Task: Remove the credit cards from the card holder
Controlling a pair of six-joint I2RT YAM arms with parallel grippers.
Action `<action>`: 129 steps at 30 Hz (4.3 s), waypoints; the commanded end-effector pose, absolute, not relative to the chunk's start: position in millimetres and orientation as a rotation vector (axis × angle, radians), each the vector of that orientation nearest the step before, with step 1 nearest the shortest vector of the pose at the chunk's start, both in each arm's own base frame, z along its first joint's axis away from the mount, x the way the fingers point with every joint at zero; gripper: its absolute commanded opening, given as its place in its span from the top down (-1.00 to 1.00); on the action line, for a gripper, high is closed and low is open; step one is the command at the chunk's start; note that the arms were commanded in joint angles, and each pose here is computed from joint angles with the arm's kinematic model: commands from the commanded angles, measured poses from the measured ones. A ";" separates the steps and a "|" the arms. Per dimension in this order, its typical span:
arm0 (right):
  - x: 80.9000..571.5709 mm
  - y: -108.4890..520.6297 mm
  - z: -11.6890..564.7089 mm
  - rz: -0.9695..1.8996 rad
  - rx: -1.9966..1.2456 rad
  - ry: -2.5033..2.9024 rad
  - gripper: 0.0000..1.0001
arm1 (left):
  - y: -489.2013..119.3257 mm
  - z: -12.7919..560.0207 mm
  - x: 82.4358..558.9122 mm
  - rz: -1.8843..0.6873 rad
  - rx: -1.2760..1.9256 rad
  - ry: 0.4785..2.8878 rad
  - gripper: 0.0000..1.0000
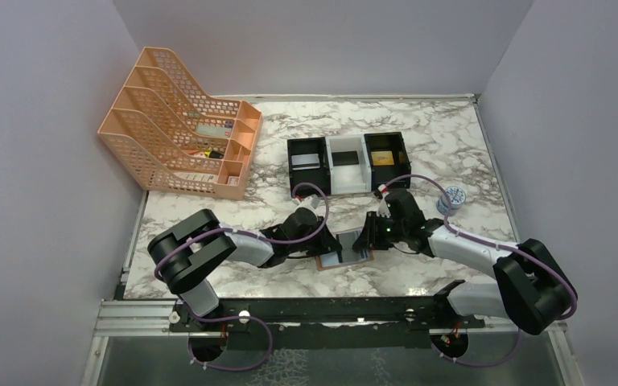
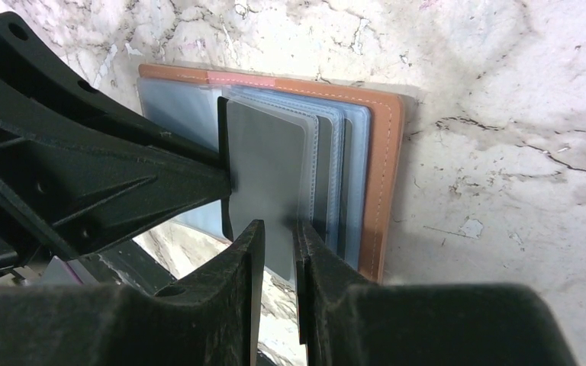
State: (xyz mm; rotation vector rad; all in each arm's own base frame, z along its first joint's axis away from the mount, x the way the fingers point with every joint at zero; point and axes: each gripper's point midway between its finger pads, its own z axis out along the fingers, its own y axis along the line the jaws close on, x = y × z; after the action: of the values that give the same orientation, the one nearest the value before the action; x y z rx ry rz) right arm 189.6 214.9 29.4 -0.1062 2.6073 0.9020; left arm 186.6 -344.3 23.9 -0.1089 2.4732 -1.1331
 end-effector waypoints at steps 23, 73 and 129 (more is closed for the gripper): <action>185.8 235.0 73.2 1.103 -0.272 2.421 0.51 | -311.9 3.9 184.5 -0.992 -0.179 2.515 1.00; 187.5 210.8 0.3 0.861 -0.027 2.664 0.51 | -330.9 14.1 181.4 -1.121 -0.119 2.493 0.63; 189.2 221.9 8.2 0.959 0.039 2.639 0.49 | -339.9 48.3 172.8 -1.330 -0.105 2.412 0.95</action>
State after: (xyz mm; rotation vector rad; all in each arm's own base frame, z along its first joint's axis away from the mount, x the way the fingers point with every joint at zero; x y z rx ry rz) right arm 190.8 237.1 29.1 0.0087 2.5941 1.0885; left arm 177.8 -339.2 39.5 -0.1304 2.4335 -1.2822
